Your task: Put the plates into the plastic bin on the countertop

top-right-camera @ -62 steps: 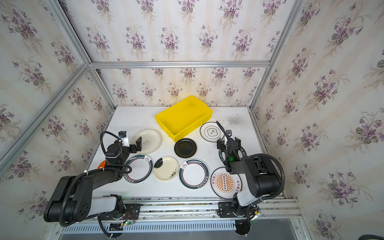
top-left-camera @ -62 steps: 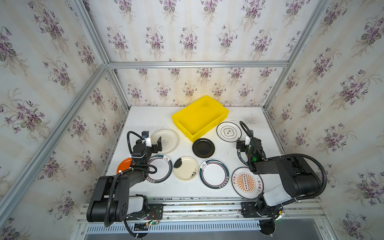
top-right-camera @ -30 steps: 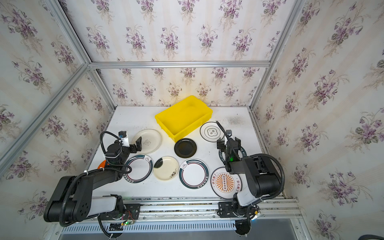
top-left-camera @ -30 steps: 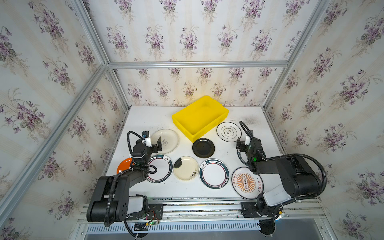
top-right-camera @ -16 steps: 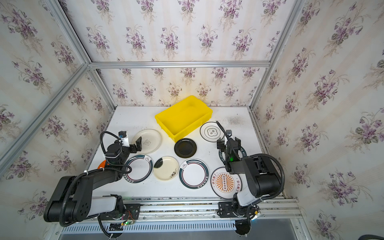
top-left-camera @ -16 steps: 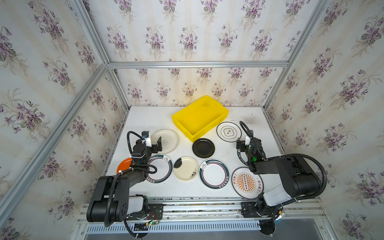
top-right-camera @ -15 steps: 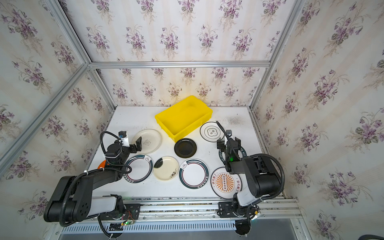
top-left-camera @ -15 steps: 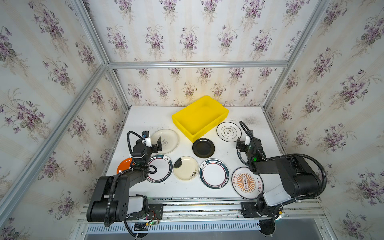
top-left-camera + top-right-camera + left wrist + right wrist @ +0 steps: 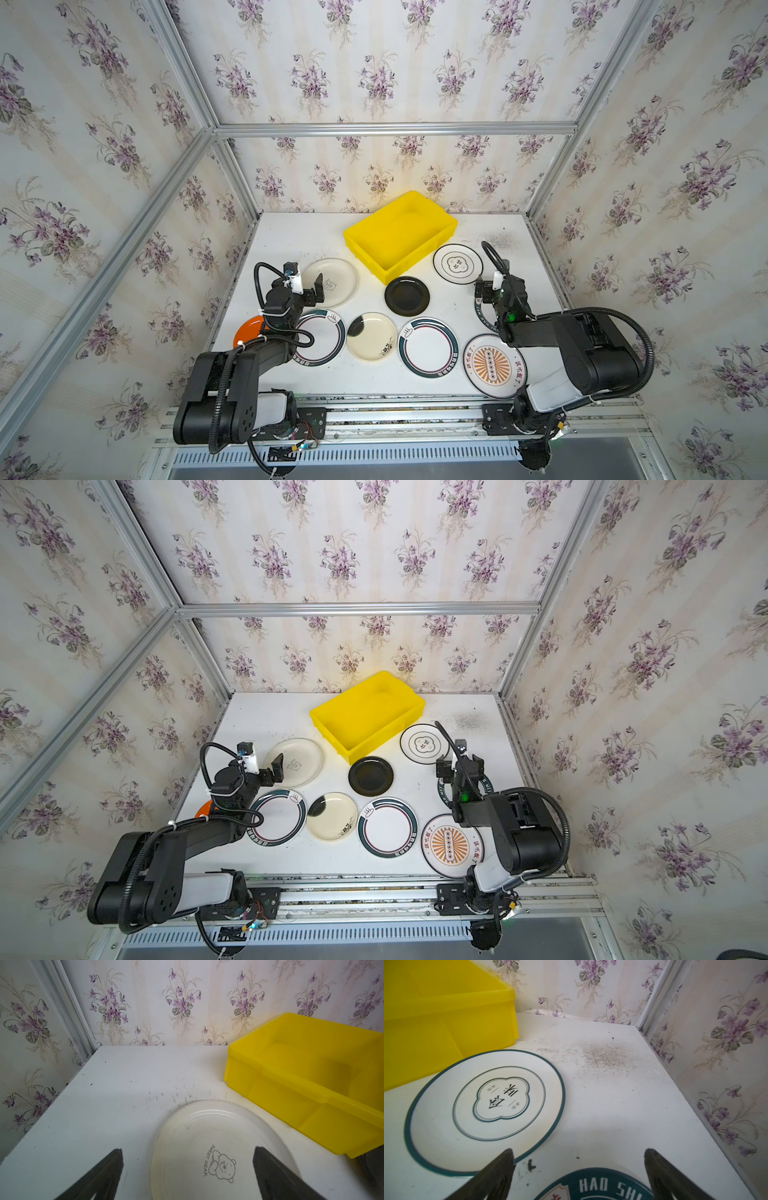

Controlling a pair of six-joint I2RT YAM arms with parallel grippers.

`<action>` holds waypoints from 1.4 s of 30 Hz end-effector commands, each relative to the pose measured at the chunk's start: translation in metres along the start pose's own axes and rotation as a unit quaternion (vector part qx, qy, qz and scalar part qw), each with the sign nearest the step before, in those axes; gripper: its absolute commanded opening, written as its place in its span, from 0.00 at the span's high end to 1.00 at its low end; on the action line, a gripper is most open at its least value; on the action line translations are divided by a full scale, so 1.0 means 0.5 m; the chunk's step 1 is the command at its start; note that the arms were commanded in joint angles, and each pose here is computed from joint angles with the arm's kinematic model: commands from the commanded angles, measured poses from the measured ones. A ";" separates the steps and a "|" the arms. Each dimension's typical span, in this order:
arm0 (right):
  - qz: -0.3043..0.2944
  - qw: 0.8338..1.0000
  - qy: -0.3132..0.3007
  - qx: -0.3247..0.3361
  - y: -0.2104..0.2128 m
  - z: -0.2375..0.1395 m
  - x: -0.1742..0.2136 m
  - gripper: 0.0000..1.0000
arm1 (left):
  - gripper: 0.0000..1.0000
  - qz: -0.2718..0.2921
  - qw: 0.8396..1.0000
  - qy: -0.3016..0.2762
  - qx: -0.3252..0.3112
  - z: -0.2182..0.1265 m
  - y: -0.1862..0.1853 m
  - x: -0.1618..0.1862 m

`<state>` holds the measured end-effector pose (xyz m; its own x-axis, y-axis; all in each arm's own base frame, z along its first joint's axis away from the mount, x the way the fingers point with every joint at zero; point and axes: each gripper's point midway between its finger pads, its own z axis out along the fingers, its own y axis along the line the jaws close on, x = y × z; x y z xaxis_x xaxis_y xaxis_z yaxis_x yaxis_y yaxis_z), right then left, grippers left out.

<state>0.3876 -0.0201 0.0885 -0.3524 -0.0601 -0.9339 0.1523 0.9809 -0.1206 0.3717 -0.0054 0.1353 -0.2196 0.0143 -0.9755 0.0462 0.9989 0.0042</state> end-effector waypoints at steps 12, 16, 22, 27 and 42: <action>0.030 0.999 -0.021 -0.019 0.002 -0.003 -0.024 0.00 | 0.00 0.011 1.000 -0.011 -0.017 0.003 0.004 -0.020; 0.039 0.999 -0.005 0.007 -0.024 -0.026 -0.055 0.00 | 0.00 0.002 0.999 0.037 -0.035 0.006 0.007 -0.035; 0.057 0.998 -0.003 0.031 -0.053 -0.069 -0.118 0.00 | 0.00 -0.036 0.992 0.116 -0.035 0.039 0.003 -0.031; 0.122 0.989 0.079 0.040 -0.064 -0.122 -0.089 0.00 | 0.00 -0.041 0.994 0.071 -0.067 -0.007 -0.001 -0.078; 0.212 0.919 0.333 0.019 -0.053 -0.305 0.060 0.00 | 0.00 -0.038 0.997 0.058 0.023 -0.135 -0.188 -0.074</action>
<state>0.2611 -0.0397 0.1328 -0.6515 0.4251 -0.6284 0.4457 0.8847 0.1364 0.3171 -0.0985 0.1938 -0.3050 -0.0438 -0.9514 0.1016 0.9917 -0.0782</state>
